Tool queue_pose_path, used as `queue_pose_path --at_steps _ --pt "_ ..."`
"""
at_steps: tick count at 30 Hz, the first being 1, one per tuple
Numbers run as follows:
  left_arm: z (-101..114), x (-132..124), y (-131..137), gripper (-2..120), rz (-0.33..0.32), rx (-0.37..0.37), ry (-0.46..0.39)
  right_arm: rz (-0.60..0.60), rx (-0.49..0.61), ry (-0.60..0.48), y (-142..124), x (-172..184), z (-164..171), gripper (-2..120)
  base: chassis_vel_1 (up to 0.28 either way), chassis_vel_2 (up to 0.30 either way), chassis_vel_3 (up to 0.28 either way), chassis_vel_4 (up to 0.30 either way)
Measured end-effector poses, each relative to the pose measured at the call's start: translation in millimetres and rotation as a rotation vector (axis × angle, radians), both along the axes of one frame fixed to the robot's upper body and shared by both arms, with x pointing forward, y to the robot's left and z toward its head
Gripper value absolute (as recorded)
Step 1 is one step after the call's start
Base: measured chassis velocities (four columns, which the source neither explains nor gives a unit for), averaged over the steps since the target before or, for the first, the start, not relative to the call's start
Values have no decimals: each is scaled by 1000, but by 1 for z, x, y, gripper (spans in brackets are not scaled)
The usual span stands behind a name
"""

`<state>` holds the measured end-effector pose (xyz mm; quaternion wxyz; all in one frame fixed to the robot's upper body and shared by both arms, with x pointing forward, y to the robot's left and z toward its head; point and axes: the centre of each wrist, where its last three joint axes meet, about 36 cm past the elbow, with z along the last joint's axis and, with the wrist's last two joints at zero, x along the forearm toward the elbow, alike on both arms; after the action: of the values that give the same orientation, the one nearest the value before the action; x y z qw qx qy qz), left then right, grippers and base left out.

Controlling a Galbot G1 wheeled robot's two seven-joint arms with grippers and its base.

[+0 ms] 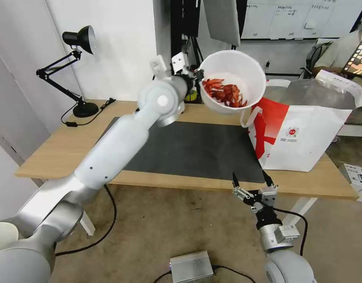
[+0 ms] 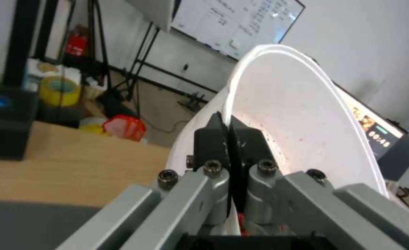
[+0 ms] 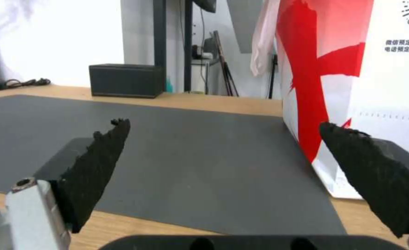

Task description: Pick up the trash from the table and place it into the takeout bag.

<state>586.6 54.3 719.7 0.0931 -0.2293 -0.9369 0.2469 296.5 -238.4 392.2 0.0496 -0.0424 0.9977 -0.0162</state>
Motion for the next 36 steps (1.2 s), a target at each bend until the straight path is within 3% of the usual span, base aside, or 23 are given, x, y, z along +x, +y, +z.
queue_pose_path --at_steps 6,24,36 --pt "20 4 -24 0 -23 5 -23 0 0 0 0 0 0 100 0 0 0 0" --pt "41 10 -87 0 -84 24 -36 0 0 0 0 0 0 100 0 0 0 0" --pt "38 18 -120 0 -78 48 -51 0 0 0 0 0 0 100 0 0 0 0"
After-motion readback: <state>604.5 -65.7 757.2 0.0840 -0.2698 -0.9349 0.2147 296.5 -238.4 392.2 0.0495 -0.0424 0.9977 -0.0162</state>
